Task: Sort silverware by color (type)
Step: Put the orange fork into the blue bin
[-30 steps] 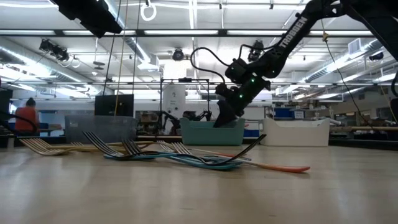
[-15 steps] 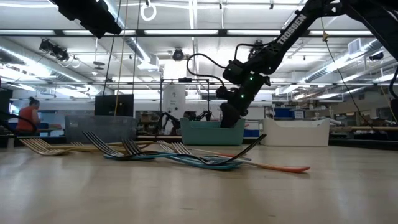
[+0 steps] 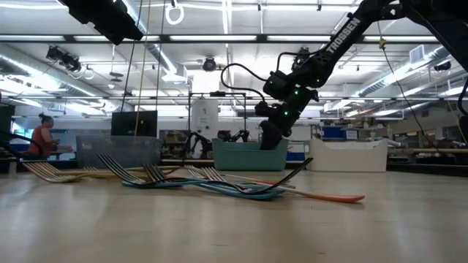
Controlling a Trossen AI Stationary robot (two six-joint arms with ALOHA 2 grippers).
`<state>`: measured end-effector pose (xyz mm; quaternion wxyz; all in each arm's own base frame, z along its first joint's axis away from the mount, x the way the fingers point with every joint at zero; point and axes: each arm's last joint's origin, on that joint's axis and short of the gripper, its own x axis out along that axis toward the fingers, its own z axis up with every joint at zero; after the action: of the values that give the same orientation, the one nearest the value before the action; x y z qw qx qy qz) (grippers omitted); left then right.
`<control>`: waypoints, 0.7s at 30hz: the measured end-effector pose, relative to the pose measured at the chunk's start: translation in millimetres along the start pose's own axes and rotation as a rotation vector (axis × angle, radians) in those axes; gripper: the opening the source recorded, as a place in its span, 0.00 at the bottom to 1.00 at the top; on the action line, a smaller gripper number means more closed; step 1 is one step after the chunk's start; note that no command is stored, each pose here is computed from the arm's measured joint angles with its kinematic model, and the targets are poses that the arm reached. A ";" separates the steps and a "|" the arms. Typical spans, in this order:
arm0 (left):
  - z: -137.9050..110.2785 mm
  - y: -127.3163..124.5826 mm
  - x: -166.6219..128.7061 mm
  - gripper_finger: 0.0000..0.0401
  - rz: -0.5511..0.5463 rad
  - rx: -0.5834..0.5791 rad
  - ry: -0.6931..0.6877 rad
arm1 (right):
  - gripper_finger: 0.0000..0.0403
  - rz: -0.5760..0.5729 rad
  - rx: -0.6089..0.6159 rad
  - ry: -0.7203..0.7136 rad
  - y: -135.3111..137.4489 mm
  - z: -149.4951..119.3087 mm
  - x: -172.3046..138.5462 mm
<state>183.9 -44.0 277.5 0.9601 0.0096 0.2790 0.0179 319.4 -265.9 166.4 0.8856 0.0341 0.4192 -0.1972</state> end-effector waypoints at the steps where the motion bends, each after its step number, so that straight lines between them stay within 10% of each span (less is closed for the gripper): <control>1: 0.0 0.0 0.0 0.13 0.000 0.000 0.000 | 0.14 0.000 0.000 -0.001 0.0 0.1 0.0; 21: 0.7 -0.2 0.0 0.13 -0.001 0.008 -0.008 | 0.09 0.027 0.030 -0.071 4.9 2.7 16.8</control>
<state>184.3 -44.2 278.2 0.9611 0.0133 0.2754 0.0161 332.9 -267.4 155.0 0.9019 0.0459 0.3841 -0.1923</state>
